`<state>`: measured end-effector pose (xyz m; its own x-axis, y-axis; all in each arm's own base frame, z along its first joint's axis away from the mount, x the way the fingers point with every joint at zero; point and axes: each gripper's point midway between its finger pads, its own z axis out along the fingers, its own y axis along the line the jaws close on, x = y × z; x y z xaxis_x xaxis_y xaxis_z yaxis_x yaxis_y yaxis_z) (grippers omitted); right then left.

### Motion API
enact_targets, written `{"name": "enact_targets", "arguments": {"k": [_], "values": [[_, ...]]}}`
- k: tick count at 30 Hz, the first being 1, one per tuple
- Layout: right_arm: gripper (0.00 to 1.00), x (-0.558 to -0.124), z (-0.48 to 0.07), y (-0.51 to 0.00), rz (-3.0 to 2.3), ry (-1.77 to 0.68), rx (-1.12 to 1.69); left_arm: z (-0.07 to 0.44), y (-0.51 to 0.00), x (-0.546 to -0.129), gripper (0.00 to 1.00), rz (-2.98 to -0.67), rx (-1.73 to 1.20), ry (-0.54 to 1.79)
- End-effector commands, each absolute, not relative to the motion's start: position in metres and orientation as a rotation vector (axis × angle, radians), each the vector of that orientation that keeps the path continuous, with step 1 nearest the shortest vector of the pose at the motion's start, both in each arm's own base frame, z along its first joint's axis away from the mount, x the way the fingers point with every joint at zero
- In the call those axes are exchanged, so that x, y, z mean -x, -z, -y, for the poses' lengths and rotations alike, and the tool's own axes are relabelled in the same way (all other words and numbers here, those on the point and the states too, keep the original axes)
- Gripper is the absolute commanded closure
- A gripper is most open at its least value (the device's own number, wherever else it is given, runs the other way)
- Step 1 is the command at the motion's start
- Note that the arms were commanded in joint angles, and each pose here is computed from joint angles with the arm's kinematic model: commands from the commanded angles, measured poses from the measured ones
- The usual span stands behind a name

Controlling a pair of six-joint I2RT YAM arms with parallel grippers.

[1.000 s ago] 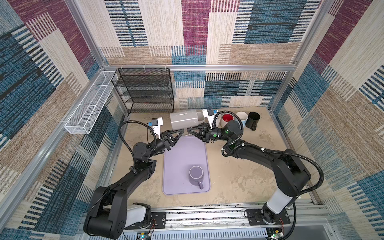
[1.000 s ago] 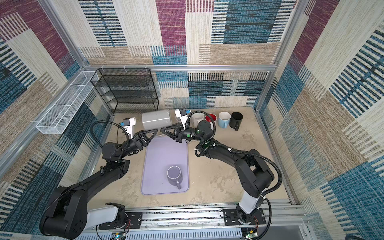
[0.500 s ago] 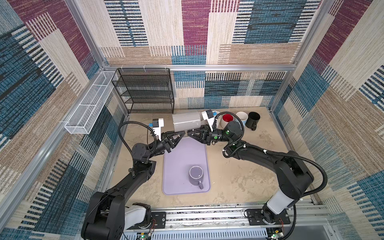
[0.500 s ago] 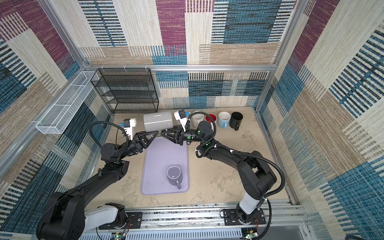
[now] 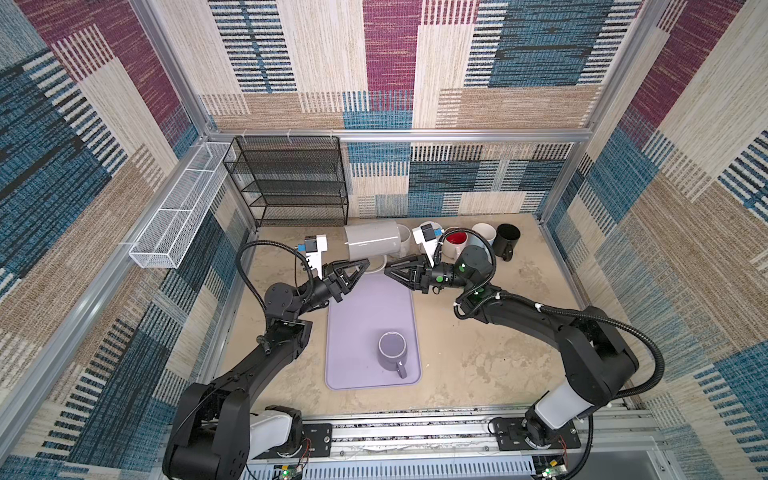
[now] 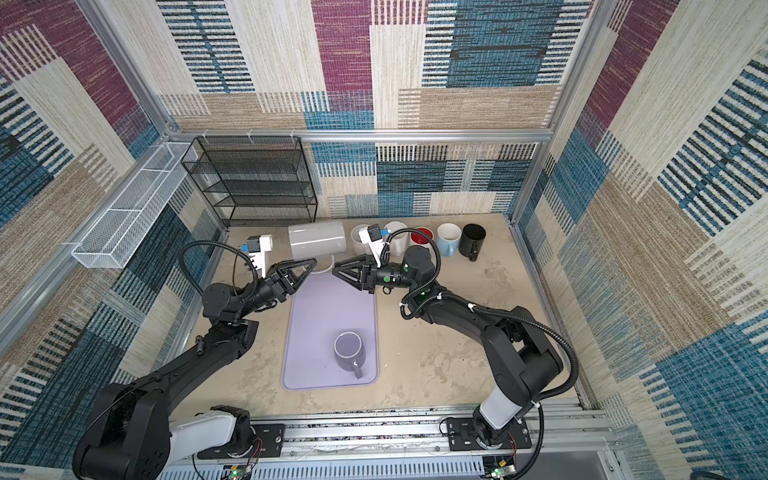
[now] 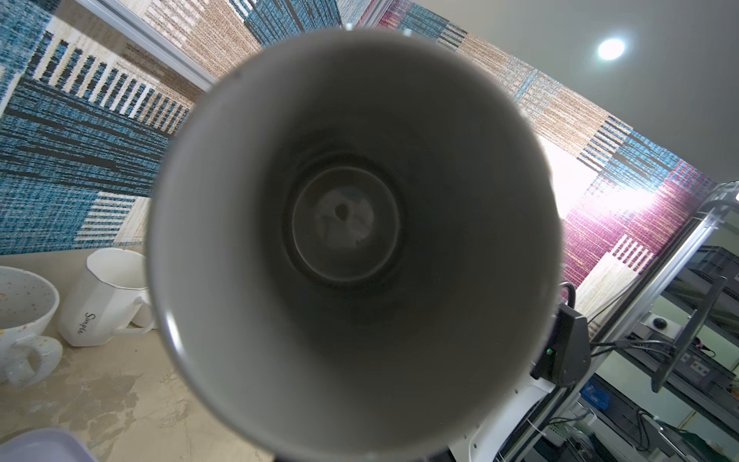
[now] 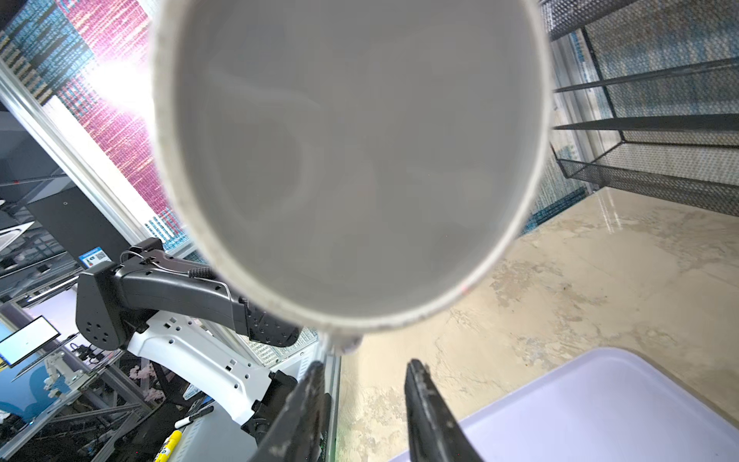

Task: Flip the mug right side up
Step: 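Close the left gripper on the grey mug's rim while the right gripper opens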

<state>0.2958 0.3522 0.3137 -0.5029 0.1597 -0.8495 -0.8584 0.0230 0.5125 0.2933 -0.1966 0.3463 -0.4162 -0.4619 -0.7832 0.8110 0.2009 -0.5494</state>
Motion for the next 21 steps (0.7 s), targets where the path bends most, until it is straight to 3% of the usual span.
{"name": "enact_targets", "arguments": {"k": [1,21], "values": [[0.63,-0.301,-0.344,-0.314,-1.502,-1.559,0.707,0.191,-0.361,-0.298,1.0,-1.321,-0.35,1.411],[0.65,-0.31,-0.314,-0.292,-1.609,-1.448,0.591,0.182,-0.311,-0.342,1.0,-1.681,-0.126,1.215]]}}
